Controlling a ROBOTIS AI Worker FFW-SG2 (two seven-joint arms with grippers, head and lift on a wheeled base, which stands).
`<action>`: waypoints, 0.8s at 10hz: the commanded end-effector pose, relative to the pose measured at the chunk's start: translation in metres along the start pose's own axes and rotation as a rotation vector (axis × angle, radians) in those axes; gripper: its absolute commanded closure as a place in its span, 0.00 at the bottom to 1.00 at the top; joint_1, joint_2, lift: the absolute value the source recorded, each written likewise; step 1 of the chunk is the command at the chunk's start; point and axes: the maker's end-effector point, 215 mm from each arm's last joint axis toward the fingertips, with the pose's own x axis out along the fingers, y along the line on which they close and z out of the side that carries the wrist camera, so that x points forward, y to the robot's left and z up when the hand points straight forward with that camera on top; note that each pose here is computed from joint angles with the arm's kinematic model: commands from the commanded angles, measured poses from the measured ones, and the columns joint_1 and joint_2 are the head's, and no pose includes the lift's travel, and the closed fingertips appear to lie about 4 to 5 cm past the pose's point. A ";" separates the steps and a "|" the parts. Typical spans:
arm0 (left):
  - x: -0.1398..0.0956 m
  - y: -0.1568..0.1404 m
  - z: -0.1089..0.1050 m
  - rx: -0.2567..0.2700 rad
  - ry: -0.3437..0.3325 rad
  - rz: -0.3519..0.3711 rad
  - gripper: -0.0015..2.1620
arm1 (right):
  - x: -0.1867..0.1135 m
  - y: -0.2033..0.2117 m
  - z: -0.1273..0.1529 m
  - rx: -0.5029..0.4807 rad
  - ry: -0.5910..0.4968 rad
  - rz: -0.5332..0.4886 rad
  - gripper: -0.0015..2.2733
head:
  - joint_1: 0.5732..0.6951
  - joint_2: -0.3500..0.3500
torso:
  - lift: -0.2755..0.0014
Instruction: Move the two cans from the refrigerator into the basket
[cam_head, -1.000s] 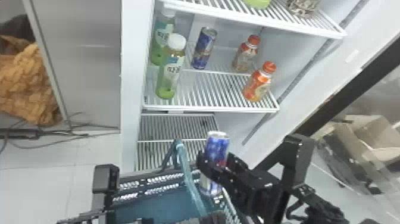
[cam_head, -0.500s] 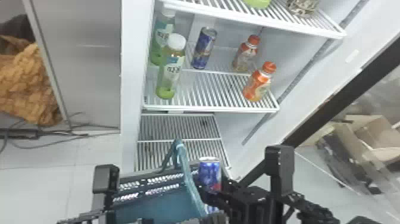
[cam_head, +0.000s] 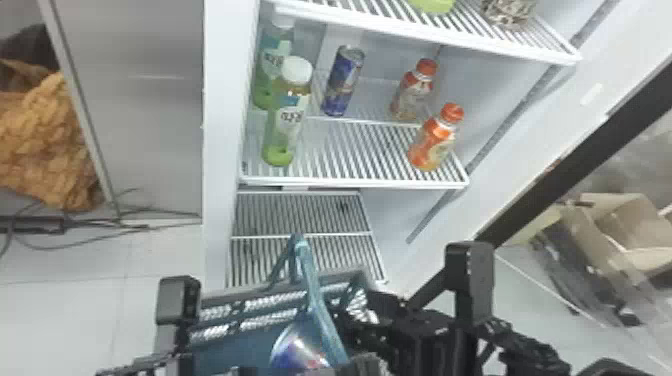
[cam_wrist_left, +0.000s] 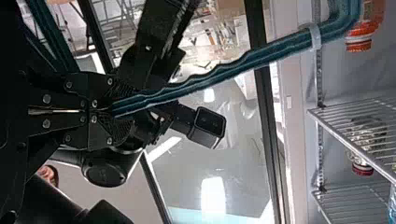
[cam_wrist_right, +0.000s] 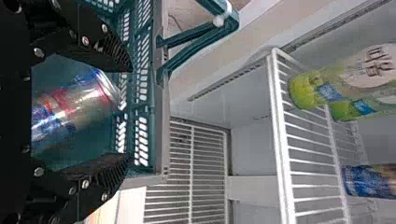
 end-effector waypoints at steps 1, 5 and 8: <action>0.000 0.000 0.000 0.001 0.001 0.002 0.55 | -0.005 -0.006 0.024 -0.023 -0.082 -0.031 0.16 | 1.00 0.00 | 0.00; 0.000 0.000 -0.001 -0.001 -0.001 0.001 0.55 | -0.025 -0.013 0.093 -0.057 -0.335 -0.076 0.17 | 1.00 0.00 | 0.00; 0.000 0.000 0.000 0.000 -0.003 0.001 0.55 | -0.046 -0.013 0.139 -0.077 -0.523 -0.092 0.17 | 1.00 0.00 | 0.00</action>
